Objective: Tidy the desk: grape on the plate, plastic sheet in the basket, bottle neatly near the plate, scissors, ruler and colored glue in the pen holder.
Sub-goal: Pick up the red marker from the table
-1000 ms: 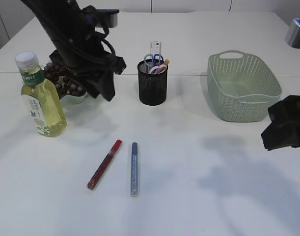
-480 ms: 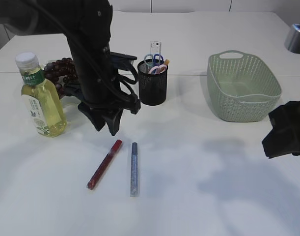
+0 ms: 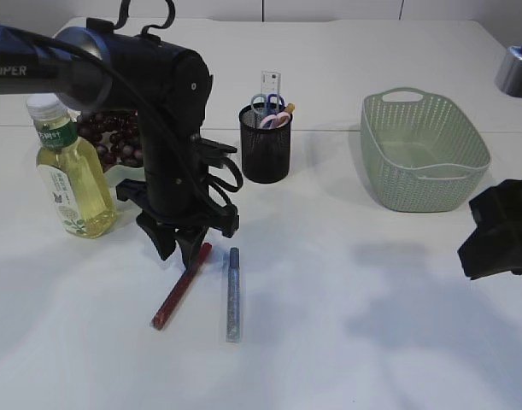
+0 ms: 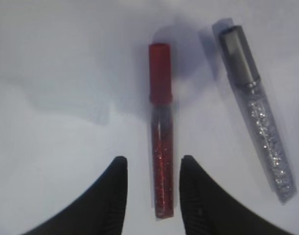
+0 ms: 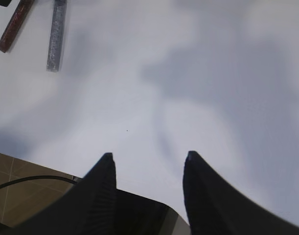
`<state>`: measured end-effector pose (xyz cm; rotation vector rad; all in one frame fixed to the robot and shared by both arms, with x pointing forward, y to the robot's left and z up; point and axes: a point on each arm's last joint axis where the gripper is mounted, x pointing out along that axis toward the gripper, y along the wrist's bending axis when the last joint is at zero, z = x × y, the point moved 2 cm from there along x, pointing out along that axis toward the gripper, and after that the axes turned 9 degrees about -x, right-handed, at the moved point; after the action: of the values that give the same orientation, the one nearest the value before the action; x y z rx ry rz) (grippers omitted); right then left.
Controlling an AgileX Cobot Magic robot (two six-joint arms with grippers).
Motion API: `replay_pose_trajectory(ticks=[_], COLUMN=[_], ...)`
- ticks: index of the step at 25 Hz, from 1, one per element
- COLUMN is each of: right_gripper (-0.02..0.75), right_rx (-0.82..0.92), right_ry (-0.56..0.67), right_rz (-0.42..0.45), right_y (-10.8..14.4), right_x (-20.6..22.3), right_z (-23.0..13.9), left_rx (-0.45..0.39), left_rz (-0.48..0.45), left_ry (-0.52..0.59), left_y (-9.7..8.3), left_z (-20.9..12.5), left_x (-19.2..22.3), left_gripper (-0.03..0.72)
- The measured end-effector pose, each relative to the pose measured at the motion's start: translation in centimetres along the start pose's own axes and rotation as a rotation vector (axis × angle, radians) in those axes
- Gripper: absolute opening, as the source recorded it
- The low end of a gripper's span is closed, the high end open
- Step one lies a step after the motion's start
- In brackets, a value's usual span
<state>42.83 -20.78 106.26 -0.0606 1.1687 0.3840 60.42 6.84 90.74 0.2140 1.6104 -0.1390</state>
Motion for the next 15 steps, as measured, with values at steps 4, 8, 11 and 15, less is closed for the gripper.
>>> replay_pose_trajectory(ticks=[4, 8, 11, 15], right_gripper=[0.365, 0.365, 0.365, 0.365], right_rx=[0.0, 0.0, 0.0, 0.0], right_ry=[0.001, 0.001, 0.001, 0.001], right_rz=[0.0, 0.0, 0.0, 0.0], right_y=[0.0, 0.0, 0.0, 0.0], right_x=[0.0, 0.0, 0.0, 0.0], right_z=[-0.02, -0.02, -0.02, -0.02], left_rx=[-0.013, -0.022, -0.029, -0.031], left_rz=[0.006, -0.039, -0.075, -0.084], left_ry=[0.018, 0.01, 0.031, 0.039], left_y=[0.49, 0.3, -0.11, -0.21], left_z=[0.3, 0.52, 0.29, 0.21], left_x=[1.0, 1.08, 1.06, 1.05], left_gripper=[0.267, 0.267, 0.267, 0.268])
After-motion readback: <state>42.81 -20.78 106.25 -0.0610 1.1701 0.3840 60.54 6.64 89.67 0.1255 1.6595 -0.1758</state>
